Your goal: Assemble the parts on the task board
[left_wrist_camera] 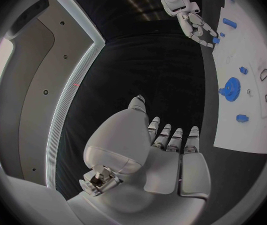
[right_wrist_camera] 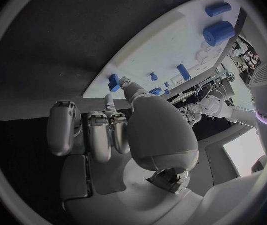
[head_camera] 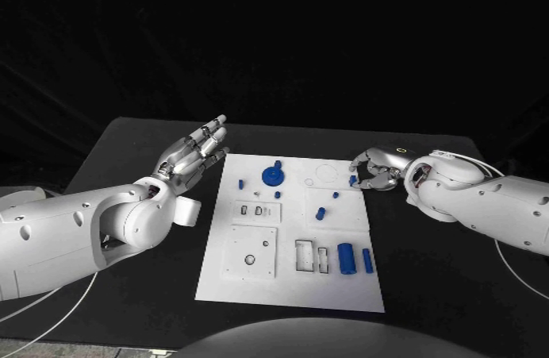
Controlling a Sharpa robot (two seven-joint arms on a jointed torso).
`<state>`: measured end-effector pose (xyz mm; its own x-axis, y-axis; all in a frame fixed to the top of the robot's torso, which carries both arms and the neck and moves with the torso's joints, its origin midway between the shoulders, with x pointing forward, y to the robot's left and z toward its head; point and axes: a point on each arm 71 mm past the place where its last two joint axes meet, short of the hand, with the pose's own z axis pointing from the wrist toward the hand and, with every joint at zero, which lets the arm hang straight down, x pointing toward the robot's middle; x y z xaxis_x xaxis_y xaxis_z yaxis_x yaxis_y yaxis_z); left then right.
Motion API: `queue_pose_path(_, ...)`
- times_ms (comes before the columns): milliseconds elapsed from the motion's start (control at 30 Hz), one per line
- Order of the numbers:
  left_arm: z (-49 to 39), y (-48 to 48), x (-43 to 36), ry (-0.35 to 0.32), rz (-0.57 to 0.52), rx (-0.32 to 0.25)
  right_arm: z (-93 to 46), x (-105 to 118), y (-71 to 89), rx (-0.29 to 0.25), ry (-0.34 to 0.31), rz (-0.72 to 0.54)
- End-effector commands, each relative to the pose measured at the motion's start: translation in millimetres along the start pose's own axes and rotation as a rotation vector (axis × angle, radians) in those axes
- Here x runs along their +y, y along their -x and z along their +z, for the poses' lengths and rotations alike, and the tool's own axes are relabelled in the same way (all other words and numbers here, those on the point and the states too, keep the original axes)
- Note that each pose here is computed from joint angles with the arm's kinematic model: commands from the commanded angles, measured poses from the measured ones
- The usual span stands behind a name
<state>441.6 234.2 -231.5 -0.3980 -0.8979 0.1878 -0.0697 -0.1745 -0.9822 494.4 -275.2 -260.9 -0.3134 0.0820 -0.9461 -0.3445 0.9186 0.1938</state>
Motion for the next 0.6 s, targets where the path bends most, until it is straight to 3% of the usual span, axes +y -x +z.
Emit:
queue_pose_path(33,0.0,-1.9,-0.8,-0.006,-0.013,0.019,0.5,-0.1,-2.3,0.004,0.001,-0.024)
queue_pose_path(600,-0.1,-1.1,-0.5,-0.002,-0.014,0.021,3.3,-0.2,-8.7,0.015,-0.006,-0.029)
